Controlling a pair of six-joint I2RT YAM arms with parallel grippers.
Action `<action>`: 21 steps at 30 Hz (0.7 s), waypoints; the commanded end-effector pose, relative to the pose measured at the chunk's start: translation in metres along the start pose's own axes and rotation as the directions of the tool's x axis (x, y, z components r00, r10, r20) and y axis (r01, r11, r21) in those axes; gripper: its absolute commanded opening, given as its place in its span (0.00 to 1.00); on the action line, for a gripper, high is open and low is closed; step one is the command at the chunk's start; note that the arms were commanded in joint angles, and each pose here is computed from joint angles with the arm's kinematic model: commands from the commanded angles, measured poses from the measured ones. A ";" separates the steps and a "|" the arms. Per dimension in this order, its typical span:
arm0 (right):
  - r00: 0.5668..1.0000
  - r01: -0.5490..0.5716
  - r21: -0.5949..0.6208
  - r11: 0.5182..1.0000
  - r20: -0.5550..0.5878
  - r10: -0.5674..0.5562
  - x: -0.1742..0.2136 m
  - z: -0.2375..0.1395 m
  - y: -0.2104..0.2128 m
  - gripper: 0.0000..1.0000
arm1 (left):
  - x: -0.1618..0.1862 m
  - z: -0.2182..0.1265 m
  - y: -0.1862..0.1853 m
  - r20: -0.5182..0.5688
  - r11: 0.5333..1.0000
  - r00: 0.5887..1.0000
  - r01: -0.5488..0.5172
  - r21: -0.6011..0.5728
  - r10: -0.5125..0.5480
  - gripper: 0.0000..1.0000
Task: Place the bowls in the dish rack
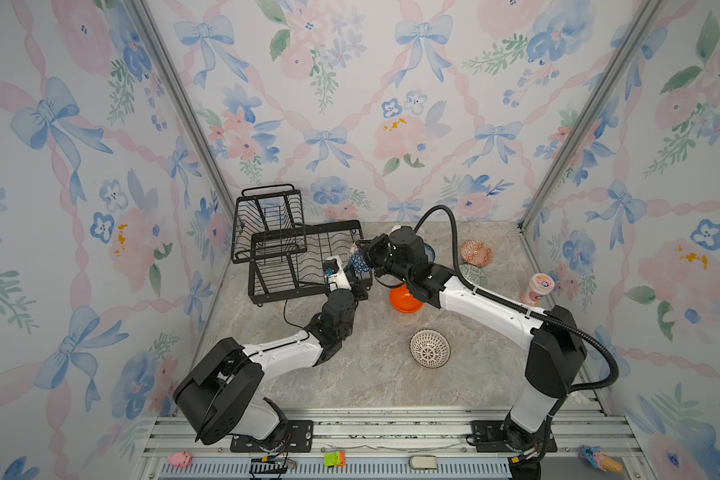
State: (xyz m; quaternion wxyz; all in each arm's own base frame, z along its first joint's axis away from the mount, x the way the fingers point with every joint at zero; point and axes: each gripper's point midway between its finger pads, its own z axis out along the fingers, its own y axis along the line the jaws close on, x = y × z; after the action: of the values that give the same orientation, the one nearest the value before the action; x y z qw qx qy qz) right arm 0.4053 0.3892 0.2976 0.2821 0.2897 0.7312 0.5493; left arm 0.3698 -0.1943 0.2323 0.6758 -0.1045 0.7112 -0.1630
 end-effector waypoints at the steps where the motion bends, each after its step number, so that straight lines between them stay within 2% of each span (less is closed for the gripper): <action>1: 0.998 0.024 -0.095 0.995 0.053 -0.019 -0.020 0.003 0.015 0.00 | -0.013 -0.007 -0.006 0.018 0.999 1.000 0.025 0.039 -0.025 0.29; 3: 0.998 0.037 -0.102 0.994 0.059 -0.031 -0.022 0.002 0.017 0.00 | -0.011 -0.011 -0.002 0.003 0.999 1.000 0.025 0.030 -0.025 0.37; 7: 0.994 0.077 -0.107 0.991 0.085 -0.068 -0.031 -0.003 0.024 0.00 | -0.013 -0.021 0.013 -0.033 1.000 0.999 0.024 -0.003 -0.024 0.61; 10: 0.991 0.100 -0.127 0.987 0.102 -0.087 -0.038 -0.003 0.030 0.00 | -0.008 -0.026 0.026 -0.120 1.000 0.993 0.018 -0.008 -0.019 0.72; 13: 0.987 0.133 -0.146 0.980 0.115 -0.117 -0.042 0.001 0.034 0.00 | -0.008 -0.030 0.037 -0.194 0.999 0.980 0.033 0.000 -0.032 0.89; 15: 0.981 0.167 -0.163 0.972 0.124 -0.148 -0.045 0.008 0.035 0.00 | -0.010 -0.031 0.046 -0.243 0.999 0.969 0.038 -0.010 -0.040 0.96; 21: 0.976 0.204 -0.247 0.947 0.124 -0.178 -0.047 0.040 0.035 0.00 | -0.040 -0.034 0.053 -0.290 0.998 0.955 0.069 0.004 -0.065 0.98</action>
State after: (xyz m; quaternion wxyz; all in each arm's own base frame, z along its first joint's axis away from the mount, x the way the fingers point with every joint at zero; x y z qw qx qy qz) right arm 0.4571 0.3812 0.2904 0.3656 0.2413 0.7095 0.5520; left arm 0.3489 -0.1221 0.2420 0.5898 -0.1185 0.7784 -0.1793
